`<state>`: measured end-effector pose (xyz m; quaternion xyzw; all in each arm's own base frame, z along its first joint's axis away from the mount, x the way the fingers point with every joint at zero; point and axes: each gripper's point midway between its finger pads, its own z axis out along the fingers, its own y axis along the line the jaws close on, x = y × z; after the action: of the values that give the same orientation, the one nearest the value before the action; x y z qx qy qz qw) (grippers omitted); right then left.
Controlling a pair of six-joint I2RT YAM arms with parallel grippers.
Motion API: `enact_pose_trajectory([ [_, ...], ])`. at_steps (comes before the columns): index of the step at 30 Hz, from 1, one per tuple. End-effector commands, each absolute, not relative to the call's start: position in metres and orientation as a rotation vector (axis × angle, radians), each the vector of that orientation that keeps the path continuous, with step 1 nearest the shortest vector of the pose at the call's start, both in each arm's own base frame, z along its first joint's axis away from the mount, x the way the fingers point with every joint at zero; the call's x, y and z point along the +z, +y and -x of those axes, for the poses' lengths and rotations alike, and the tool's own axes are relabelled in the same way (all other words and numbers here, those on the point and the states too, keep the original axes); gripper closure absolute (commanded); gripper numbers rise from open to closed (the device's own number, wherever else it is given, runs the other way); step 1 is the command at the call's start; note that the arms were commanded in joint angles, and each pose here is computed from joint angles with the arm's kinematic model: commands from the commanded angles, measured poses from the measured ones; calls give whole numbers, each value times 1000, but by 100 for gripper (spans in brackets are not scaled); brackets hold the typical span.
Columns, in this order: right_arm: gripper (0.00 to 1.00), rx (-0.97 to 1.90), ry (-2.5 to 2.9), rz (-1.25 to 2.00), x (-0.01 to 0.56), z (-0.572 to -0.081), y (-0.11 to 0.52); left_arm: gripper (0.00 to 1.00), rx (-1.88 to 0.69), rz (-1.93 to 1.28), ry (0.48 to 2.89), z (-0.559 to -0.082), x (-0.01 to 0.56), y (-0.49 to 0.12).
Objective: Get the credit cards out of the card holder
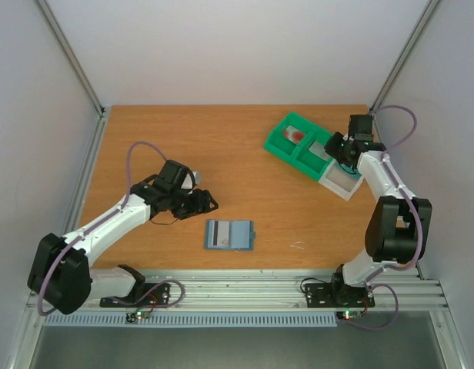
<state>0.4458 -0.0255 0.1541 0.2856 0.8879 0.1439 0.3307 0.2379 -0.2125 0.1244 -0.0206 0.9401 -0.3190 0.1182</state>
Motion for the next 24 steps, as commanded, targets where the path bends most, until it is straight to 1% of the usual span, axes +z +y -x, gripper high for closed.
enact_pose_trajectory([
  [1,79,555,2346,-731,173,-425,22,32,-962,70,2707,-250,126,-220],
  [4,79,619,2399,-611,174,-408,68,37,-977,82,2715,-253,120,-223],
  [10,79,805,2483,-487,162,-373,128,42,-966,68,2743,-255,100,-225],
  [13,78,848,2542,-424,151,-353,154,43,-978,71,2759,-251,90,-226],
  [21,78,878,2679,-234,118,-309,216,52,-1044,135,2840,-235,50,-228],
  [24,79,895,2705,-166,115,-295,235,53,-1085,151,2855,-230,42,-231],
])
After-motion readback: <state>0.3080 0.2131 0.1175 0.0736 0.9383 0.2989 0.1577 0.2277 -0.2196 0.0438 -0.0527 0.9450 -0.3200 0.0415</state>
